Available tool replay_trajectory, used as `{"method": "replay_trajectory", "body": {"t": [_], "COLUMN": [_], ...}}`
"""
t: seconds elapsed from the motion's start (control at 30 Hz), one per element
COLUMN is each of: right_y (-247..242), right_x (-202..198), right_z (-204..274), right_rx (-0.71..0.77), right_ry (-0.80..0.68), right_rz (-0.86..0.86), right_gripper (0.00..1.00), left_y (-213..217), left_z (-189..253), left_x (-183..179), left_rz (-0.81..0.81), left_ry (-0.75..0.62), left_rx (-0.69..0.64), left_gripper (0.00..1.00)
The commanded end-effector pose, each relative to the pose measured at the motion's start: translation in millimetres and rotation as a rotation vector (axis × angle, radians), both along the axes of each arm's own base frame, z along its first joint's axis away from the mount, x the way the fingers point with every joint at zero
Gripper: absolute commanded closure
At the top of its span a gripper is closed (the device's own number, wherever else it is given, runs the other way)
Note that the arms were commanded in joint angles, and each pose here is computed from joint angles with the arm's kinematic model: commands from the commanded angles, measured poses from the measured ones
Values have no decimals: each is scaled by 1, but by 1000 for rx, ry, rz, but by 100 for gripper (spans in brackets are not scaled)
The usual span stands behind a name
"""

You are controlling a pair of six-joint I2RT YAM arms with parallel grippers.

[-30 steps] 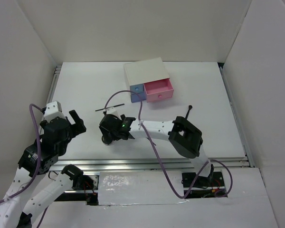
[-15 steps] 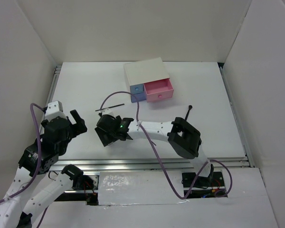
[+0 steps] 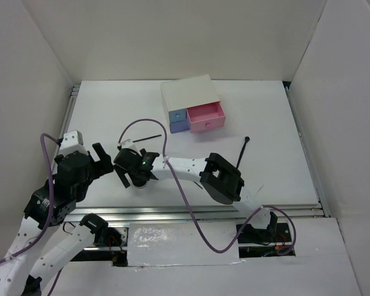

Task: Organize the makeup

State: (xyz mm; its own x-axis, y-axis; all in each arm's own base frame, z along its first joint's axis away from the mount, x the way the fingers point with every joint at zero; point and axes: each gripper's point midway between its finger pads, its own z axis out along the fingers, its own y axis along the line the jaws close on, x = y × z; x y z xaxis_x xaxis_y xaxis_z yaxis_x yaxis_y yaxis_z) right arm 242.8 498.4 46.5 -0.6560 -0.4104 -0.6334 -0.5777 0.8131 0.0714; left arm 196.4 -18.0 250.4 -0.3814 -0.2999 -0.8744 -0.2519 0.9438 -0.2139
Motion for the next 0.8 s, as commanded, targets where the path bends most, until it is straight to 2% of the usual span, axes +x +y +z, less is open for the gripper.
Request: {"method": "replay_trajectory", "body": {"t": [0.0,0.17,0.23,0.27,0.3,0.5,0.67,0.77], "right_y": [-3,-6,-8,-9,-11,-16,-18,-30], "right_x": [7,2,-1,-4,-5,-10,-5,17], "right_z": [-2,-18,-18,-17,-16,13,76,127], "right_rx": [-48,-63,-58,-51,-46,15,107,135], "right_ry": [-33,-7,1,5,7,-10,-85,-182], "right_rz": [-17,-7,-4,0,-1,5,11,-23], "right_gripper": [0,2,11,18,32,53,54,55], "left_y": [-2,-3,-3,-3,-4,-4,-4,-4], "left_z": [8,8,8,8,7,8,8,9], "left_x": [5,5,5,5,5,5,5,4], "left_rz": [-11,-17,-19,-20,-22,-25,-23,-23], "left_ry": [-33,-33,-33,-32,-31,-32,-33,-36], "left_rx": [-3,-3,-3,-3,-2,-3,-4,-6], "left_gripper": [0,1,1,1,1,1,1,1]}}
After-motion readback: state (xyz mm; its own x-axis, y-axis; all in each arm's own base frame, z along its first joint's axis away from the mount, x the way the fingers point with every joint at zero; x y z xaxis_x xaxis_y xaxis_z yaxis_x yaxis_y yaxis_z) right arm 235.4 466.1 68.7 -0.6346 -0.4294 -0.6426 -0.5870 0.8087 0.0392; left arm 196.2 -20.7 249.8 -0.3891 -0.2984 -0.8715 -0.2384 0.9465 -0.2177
